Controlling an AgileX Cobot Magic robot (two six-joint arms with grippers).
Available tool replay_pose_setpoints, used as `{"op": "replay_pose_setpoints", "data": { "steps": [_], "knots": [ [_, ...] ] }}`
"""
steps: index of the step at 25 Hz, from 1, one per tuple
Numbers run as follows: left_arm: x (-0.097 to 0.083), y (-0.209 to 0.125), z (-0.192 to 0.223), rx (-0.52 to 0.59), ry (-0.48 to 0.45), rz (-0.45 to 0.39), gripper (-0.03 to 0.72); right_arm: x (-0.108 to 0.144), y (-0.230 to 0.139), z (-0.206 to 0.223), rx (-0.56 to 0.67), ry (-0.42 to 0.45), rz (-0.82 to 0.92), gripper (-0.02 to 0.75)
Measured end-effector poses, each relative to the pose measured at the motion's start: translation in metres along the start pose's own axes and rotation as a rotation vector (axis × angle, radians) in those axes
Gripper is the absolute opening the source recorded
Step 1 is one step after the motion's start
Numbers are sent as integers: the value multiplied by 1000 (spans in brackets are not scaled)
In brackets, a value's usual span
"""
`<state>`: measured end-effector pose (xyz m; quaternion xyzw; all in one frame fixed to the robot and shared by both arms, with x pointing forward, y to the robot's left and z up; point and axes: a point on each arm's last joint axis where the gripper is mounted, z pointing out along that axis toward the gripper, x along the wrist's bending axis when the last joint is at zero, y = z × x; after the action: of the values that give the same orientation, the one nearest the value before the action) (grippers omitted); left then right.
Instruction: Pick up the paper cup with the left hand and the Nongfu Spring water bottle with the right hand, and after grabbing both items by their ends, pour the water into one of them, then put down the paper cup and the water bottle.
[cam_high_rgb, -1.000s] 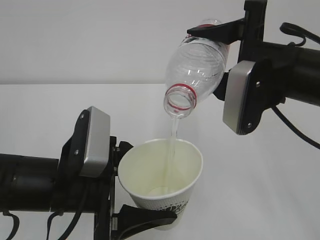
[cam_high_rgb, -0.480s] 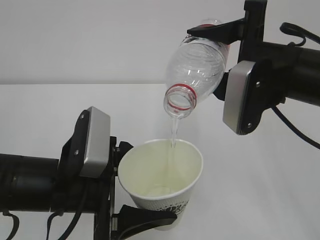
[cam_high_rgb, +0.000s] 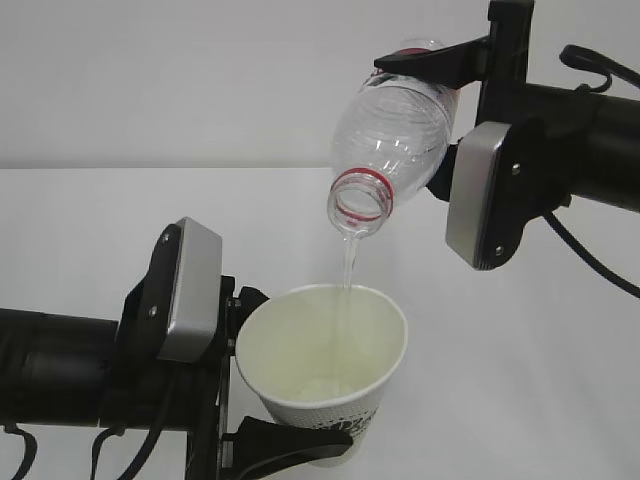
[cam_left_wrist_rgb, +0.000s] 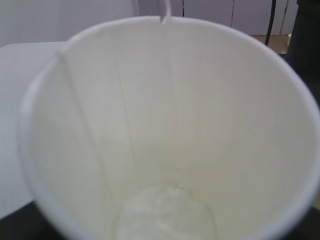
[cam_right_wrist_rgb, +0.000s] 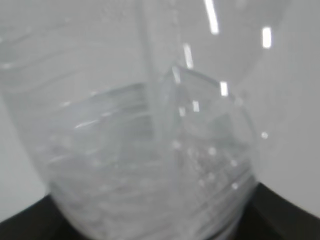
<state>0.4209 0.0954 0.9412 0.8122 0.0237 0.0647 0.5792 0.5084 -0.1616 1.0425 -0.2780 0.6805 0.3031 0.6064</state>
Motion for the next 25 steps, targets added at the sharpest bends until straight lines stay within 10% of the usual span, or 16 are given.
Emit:
{"op": "replay_pose_setpoints", "data": {
  "steps": [25],
  "knots": [
    [0,0,0,1,-2,1,570,0,0,0,0,0,-16,479]
  ]
}}
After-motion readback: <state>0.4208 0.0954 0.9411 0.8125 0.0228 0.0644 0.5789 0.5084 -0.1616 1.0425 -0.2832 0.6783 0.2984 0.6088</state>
